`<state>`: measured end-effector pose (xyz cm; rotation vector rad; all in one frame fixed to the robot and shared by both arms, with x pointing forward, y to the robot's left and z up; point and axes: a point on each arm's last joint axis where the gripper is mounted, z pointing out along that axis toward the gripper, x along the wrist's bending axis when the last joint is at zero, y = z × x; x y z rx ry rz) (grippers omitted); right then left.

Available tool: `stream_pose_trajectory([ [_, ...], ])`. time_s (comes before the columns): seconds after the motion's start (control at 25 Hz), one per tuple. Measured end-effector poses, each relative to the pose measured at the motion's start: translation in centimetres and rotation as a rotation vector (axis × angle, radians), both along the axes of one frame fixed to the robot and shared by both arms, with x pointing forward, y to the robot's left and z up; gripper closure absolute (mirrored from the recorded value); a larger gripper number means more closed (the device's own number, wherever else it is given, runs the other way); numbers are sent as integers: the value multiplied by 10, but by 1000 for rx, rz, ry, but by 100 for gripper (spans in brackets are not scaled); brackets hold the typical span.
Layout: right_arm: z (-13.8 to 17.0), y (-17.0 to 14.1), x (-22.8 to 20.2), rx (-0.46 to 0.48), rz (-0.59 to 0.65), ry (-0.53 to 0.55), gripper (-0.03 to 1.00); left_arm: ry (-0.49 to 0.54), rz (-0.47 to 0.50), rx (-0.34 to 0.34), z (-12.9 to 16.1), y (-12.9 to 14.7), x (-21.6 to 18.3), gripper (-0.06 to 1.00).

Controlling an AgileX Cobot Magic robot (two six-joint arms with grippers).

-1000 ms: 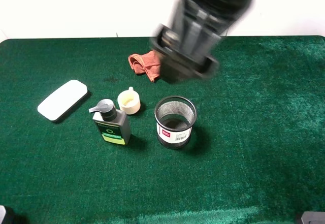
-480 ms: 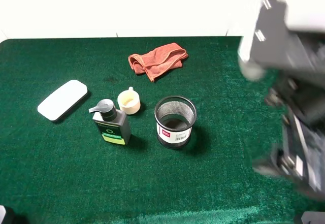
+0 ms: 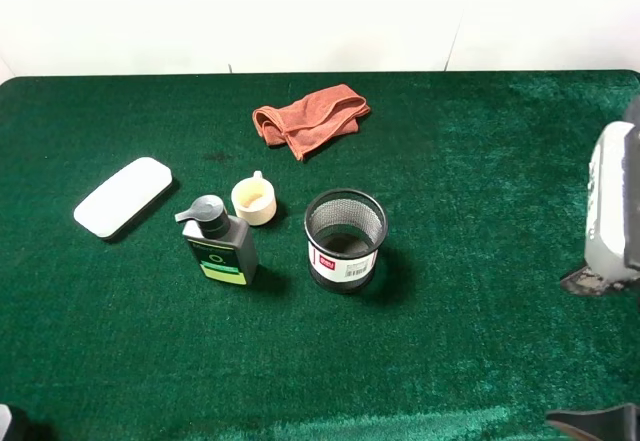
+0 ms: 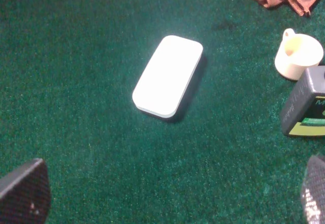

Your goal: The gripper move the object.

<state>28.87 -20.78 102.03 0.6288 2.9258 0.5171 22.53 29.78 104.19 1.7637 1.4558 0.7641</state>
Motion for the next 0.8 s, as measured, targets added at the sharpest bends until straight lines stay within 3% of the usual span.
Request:
stream_pose_trajectory([
  [0.36,-3,4,-7,89,-53,85,27,0,0,0,0,0,0,-5],
  [0.64,-3,4,-6,86,-61,80,27,0,0,0,0,0,0,-5],
  [0.8,-3,0,1,78,-138,61,27,0,0,0,0,0,0,-5],
])
